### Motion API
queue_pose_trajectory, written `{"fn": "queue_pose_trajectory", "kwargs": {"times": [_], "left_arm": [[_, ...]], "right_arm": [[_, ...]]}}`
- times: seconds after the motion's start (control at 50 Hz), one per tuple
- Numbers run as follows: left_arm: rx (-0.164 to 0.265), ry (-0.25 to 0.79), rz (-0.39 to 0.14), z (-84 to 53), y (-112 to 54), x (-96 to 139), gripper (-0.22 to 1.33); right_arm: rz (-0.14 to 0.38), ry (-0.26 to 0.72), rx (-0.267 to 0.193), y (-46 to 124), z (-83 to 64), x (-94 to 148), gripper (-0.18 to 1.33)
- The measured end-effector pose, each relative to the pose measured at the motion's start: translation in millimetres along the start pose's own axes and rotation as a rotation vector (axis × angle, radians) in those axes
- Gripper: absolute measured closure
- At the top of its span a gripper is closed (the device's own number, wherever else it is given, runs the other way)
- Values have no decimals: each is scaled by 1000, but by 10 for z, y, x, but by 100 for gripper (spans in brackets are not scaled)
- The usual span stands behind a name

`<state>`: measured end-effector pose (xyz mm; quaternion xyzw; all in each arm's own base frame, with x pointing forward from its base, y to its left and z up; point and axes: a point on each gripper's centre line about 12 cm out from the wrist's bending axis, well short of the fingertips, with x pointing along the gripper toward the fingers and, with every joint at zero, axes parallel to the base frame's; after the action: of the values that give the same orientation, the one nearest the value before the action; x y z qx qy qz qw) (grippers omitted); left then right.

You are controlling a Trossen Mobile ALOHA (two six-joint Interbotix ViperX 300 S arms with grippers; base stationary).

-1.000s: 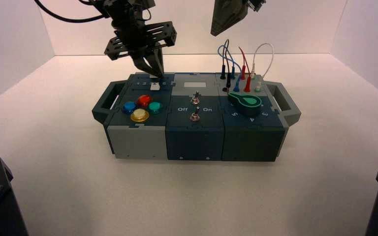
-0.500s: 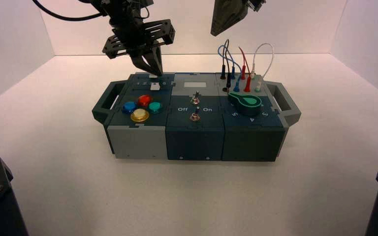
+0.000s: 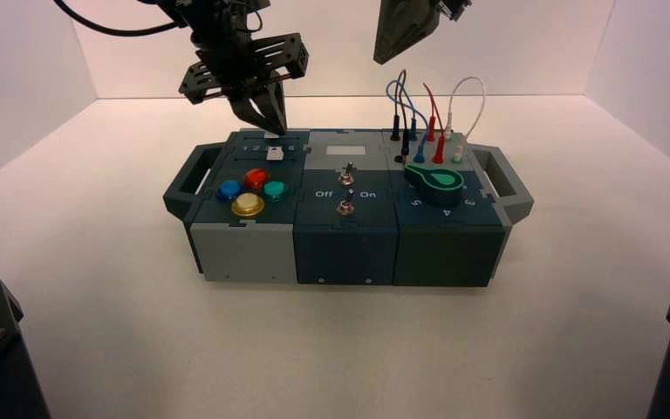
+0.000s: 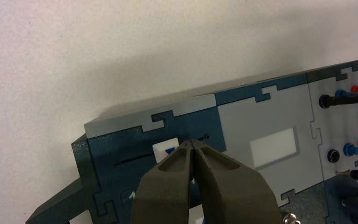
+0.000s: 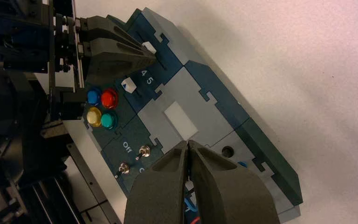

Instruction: Move the top slider to position 3.

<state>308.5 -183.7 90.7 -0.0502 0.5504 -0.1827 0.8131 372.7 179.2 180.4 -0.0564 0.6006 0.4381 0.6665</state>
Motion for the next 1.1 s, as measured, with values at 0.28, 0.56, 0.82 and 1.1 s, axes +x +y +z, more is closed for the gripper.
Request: {"fn": "queue_pose_trajectory", "kwargs": {"times": [0.28, 0.56, 0.82, 1.1], "left_arm": [[-2, 2, 0, -5, 0, -3, 128], [-5, -2, 4, 5, 33, -11, 128], [-6, -4, 4, 11, 34, -21, 128], [1, -21, -12, 53, -8, -141, 128]], "right_arm": [[3, 1, -1, 4, -2, 0, 129], [2, 2, 0, 2, -3, 0, 129], [2, 2, -2, 2, -3, 0, 129], [6, 10, 3, 7, -24, 20, 129]]}}
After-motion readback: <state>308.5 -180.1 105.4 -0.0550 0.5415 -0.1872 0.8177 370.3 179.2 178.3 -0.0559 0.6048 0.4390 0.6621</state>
